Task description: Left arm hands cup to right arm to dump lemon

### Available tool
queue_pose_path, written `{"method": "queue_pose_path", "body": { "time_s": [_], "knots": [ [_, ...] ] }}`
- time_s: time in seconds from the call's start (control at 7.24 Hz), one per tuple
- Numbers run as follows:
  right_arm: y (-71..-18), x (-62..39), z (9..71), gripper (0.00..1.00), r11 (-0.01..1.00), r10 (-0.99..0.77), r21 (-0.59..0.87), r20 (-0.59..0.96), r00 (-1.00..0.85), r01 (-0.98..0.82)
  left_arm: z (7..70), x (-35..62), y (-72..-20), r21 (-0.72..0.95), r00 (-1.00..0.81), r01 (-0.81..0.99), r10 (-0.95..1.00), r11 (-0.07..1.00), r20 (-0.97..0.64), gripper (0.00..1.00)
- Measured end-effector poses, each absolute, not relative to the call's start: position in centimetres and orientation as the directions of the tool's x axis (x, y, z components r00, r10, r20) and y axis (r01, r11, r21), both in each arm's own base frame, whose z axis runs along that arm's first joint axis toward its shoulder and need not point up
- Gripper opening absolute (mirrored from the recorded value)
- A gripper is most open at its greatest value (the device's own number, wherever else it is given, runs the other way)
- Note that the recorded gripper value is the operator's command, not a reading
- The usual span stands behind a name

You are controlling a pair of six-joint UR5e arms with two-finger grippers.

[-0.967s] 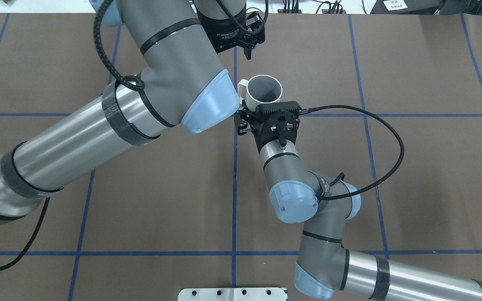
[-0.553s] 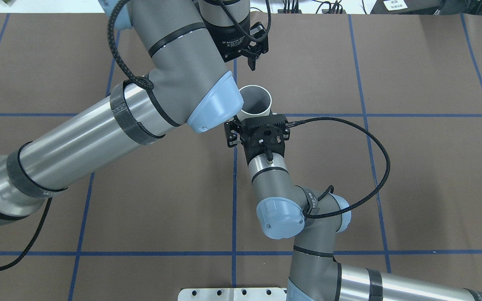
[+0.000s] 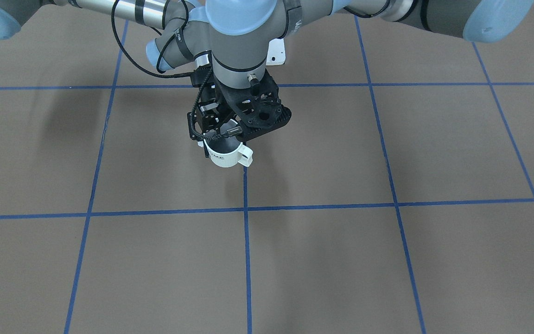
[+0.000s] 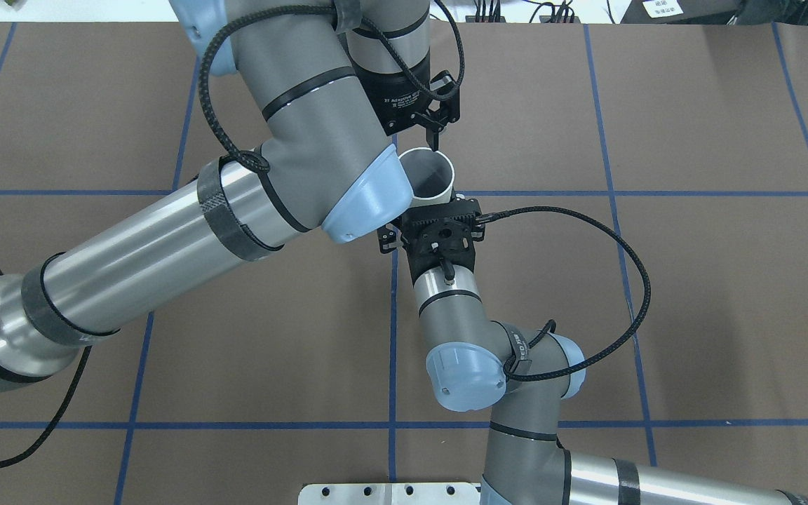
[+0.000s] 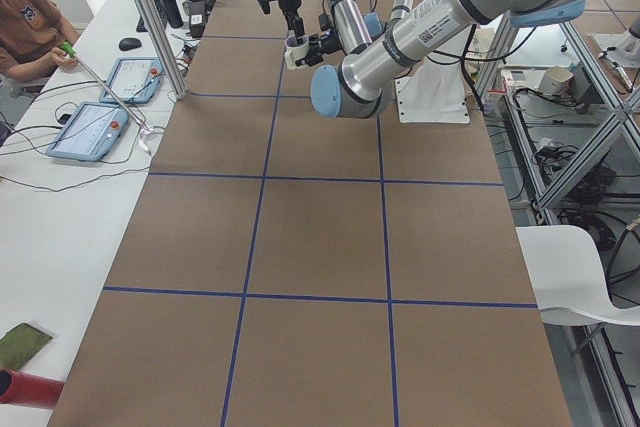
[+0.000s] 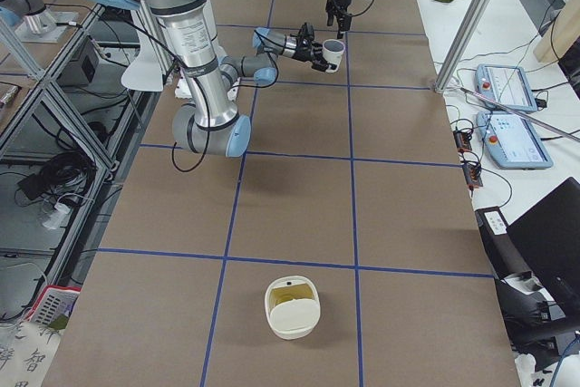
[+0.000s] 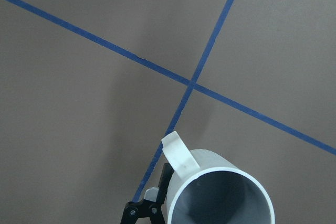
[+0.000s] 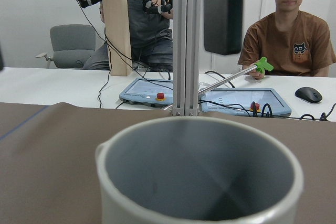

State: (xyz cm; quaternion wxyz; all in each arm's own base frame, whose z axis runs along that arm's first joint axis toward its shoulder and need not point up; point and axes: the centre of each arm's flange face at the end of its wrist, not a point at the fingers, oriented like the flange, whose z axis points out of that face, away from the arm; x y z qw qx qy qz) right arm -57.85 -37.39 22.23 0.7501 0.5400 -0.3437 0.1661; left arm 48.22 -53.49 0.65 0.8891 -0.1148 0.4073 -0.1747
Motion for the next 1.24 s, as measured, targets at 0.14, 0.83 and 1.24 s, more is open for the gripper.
{"method": "queue_pose_path", "body": {
  "time_s": [0.14,0.83,1.24],
  "knots": [
    [-37.4,-57.8,22.3,0.38,0.361,-0.122,0.697,0.694,0.710,-0.620,1.4,48.7,-53.4,-0.341,0.603,0.208,-0.395,0.917,-0.693,0.96],
    [-37.3,-57.6,22.4,0.39,0.345,-0.114,0.699,0.693,0.712,-0.626,2.6,50.6,-51.8,-0.360,0.614,0.195,-0.400,0.912,-0.680,0.63],
    [-36.9,-57.5,22.3,0.40,0.335,-0.111,0.698,0.696,0.709,-0.633,2.7,50.7,-51.8,-0.365,0.620,0.200,-0.406,0.909,-0.672,0.63]
  ]
}}
